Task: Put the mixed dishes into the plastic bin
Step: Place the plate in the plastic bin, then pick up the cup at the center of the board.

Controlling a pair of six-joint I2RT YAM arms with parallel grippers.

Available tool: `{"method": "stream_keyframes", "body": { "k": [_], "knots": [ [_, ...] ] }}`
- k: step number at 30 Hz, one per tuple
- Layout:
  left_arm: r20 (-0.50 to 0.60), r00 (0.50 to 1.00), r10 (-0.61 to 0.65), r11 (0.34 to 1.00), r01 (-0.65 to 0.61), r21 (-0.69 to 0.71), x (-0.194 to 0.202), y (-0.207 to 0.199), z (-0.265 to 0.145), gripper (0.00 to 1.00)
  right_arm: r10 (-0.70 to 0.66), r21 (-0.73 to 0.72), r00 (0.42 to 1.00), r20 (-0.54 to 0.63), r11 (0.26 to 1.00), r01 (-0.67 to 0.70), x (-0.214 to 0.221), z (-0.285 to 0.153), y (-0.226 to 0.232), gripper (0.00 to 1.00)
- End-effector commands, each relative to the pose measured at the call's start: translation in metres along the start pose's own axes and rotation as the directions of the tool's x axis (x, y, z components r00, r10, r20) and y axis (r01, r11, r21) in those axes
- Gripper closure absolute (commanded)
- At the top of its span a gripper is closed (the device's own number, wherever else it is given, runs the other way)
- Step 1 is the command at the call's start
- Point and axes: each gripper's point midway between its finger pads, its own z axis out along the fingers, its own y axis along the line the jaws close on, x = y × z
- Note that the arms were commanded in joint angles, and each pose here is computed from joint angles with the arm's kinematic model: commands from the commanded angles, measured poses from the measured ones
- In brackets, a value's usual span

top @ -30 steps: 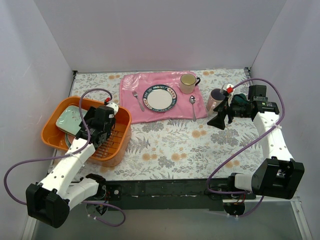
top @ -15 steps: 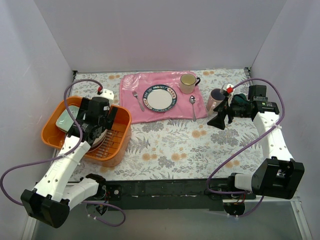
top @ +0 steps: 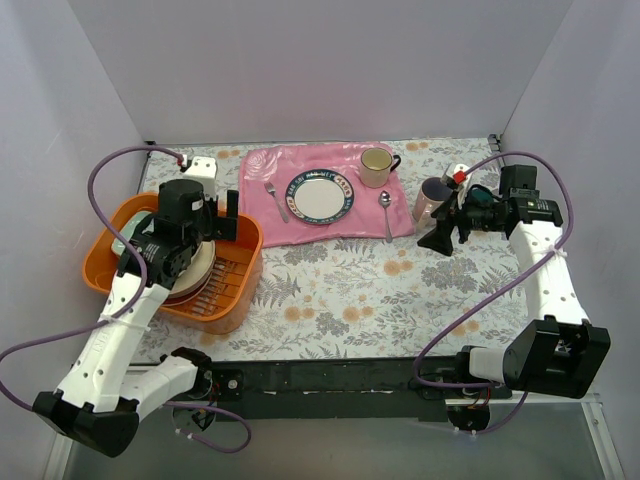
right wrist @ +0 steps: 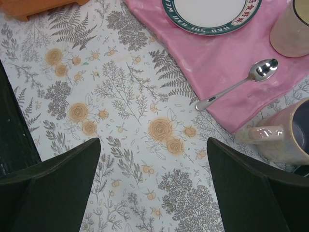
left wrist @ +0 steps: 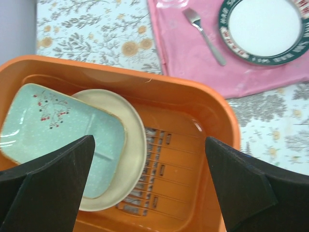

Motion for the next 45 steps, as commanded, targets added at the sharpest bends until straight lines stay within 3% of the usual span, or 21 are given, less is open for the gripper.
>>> {"method": "stream_keyframes", "body": {
  "k": [1,12,24,33,39,41,43,45],
  "knots": [
    [0.084,0.987,-0.138,0.985,0.128,0.114,-0.029,-0.015,-0.022,0.02,-0.062,0.039,0.998,-0.004,0.997,0.062,-0.018,-0.009,-0.007,0.01],
    [0.136,0.935,-0.327,0.897,0.263,0.355,-0.054,-0.052,-0.046,0.02,-0.089,0.121,0.996,-0.029,0.988,0.092,-0.027,-0.016,-0.025,0.01],
    [0.082,0.865,-0.496,0.761,0.387,0.521,-0.062,-0.082,-0.056,0.02,-0.015,0.313,0.998,-0.064,0.949,0.034,-0.032,-0.028,-0.062,0.01],
    [0.017,0.831,-0.556,0.698,0.456,0.553,-0.056,-0.092,-0.055,0.02,0.151,0.525,0.987,-0.051,0.845,-0.102,-0.025,-0.040,-0.107,0.01],
    [0.002,0.822,-0.569,0.675,0.466,0.572,-0.054,-0.096,-0.057,0.02,0.335,0.673,0.942,-0.007,0.699,-0.243,-0.014,-0.048,-0.147,0.01],
    [-0.002,0.821,-0.572,0.671,0.469,0.574,-0.052,-0.097,-0.057,0.02,0.378,0.677,0.926,-0.012,0.685,-0.271,-0.005,-0.043,-0.156,0.02],
    [-0.007,0.821,-0.571,0.670,0.471,0.573,-0.050,-0.097,-0.057,0.02,0.395,0.650,0.919,-0.021,0.703,-0.287,-0.002,-0.035,-0.162,0.07],
    [-0.016,0.819,-0.574,0.664,0.476,0.577,-0.048,-0.098,-0.057,0.02,0.440,0.629,0.898,-0.025,0.705,-0.328,0.006,-0.023,-0.174,0.22]
  ]
}}
